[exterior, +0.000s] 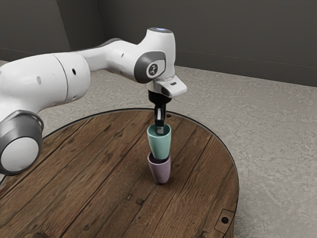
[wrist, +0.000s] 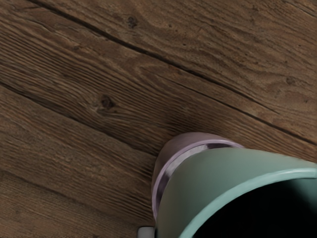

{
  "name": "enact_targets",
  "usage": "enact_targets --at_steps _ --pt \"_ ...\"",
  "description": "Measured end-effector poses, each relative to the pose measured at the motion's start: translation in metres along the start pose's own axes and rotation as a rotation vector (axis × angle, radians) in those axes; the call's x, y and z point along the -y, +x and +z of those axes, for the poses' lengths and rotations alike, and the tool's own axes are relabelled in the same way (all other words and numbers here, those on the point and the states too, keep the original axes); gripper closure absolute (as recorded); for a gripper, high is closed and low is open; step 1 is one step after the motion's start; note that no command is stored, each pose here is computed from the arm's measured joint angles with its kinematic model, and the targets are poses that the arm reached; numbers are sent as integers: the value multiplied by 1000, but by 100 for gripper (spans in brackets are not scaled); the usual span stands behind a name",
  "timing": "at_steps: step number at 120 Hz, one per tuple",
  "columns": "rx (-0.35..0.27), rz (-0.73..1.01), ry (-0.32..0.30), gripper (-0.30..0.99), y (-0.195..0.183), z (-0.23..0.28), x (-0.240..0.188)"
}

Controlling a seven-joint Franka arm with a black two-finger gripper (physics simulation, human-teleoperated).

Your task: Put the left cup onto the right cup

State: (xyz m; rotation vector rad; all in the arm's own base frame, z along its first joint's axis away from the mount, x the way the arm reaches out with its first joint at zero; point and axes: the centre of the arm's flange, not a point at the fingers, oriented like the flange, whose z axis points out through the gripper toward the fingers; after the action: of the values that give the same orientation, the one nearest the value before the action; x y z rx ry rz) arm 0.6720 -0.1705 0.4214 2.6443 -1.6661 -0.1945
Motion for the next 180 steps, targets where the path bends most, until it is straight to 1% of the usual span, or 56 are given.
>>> enact_targets --at_steps 49,64,66,82,89,98,108,129,136,158,172,180 --pt "24 -19 -46 79 -3 30 -2" --pt "26 -24 -52 78 -4 36 -3" --pt "26 -24 -52 77 -4 37 -3" --pt "29 -25 -54 46 -4 39 -3" --pt "28 -24 -50 35 -5 37 -3" --pt "25 -23 -42 25 -6 31 -3" --pt "13 -20 -29 17 -8 18 -5" --pt "-7 -15 -6 7 -14 -5 -9" --pt "-11 -14 -1 6 -15 -10 -10" --pt "-12 -6 49 2 -27 -41 -14" --pt "-6 -15 79 1 -44 -62 -14" --pt "-6 -36 83 1 -65 -73 -14"
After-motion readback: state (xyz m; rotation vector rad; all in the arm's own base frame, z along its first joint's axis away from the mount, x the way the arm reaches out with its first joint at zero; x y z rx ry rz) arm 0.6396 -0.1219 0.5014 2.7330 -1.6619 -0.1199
